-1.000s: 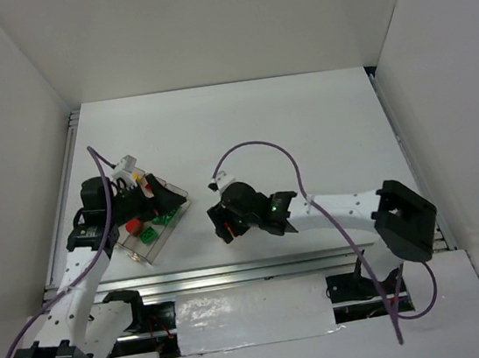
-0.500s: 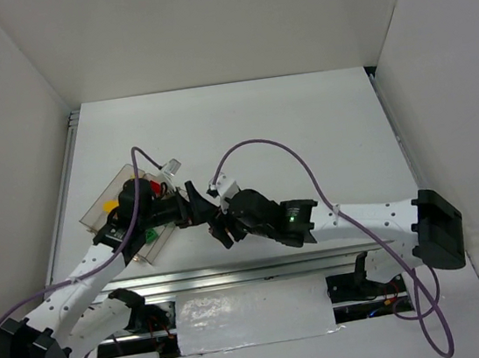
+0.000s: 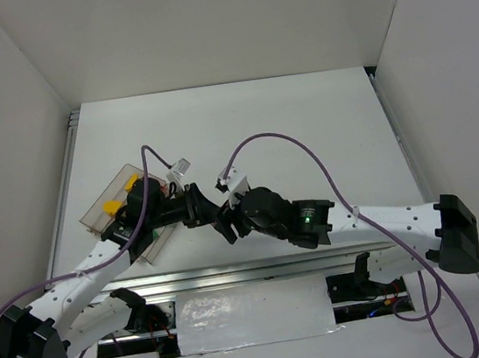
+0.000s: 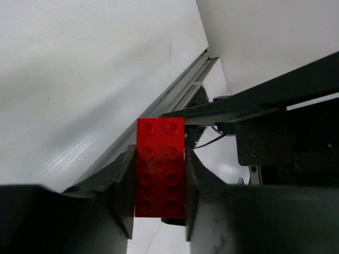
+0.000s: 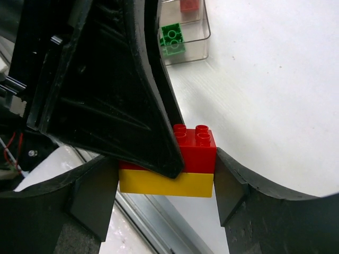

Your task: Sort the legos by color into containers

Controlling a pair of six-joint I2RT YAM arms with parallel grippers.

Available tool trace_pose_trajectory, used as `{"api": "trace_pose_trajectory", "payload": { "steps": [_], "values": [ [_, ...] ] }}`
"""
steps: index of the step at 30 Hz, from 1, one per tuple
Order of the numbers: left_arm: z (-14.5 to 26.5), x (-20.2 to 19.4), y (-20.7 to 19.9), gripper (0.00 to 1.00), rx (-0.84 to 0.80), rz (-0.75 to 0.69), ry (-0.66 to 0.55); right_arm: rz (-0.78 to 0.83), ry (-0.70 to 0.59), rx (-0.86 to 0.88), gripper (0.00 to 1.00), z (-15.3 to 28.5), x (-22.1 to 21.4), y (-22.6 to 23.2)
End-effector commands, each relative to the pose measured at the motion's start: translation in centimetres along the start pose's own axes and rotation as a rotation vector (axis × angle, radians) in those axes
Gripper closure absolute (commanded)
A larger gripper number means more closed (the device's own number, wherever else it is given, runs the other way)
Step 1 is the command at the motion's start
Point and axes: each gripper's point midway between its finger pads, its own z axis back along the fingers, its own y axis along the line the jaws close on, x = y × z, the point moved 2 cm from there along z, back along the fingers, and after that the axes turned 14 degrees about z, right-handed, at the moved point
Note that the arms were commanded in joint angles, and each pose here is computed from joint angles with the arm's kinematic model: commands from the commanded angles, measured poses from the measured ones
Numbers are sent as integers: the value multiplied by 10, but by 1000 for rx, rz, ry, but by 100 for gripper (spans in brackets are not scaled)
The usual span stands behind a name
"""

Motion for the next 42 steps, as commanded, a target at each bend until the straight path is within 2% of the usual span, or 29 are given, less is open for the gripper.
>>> {"api": "trace_pose_trajectory", "payload": {
  "steps": [1,3,4,5,6,7,8,9,13,15,16,17,19,21,28,30,31,34,41,42],
  "values": [
    [-2,2,-7,69,-35,-33,5,-9,-78,-27,100,9,20,-6],
    [-4,-1,-15,81,-77,-48,34,-9,-83,-16,100,8,21,-4],
    [-4,0,-22,94,-113,-61,35,-12,-93,-6,100,7,23,-2],
    [-4,-2,-25,100,-134,-66,45,-30,-98,-5,98,6,24,-1],
    [-3,-5,-29,100,-157,-72,62,-41,-99,-2,80,5,22,0],
    [-2,-4,-33,100,-175,-80,61,-75,-119,4,47,4,26,2],
    [1,-4,-38,100,-195,-100,53,-96,-130,4,3,5,27,2],
    [2,-1,-40,100,-191,-111,35,-111,-128,5,0,5,24,1],
    [8,5,-49,100,-181,-204,5,-210,-152,82,0,17,26,-6],
    [11,7,-55,100,-194,-247,2,-245,-183,181,0,33,26,-4],
    [14,2,-60,100,-227,-283,31,-278,-215,186,0,37,30,-17],
    [16,0,-62,100,-249,-304,41,-279,-241,301,0,52,31,-8],
    [21,-6,-74,100,-330,-359,70,-293,-305,364,0,68,40,-16],
    [26,-10,-82,100,-390,-404,68,-284,-316,438,0,78,39,-10],
    [42,-23,-99,100,-510,-474,85,-295,-363,527,2,91,45,-2],
    [45,-27,-100,100,-529,-467,101,-296,-396,560,9,94,50,1],
    [46,-28,-101,100,-545,-476,100,-291,-399,592,18,96,52,5],
    [47,-31,-101,100,-557,-468,118,-285,-424,640,32,100,59,10],
    [48,-32,-102,100,-566,-466,124,-275,-456,666,46,102,64,12],
    [48,-32,-102,100,-568,-468,121,-275,-452,672,74,101,63,13]
  ]
}}
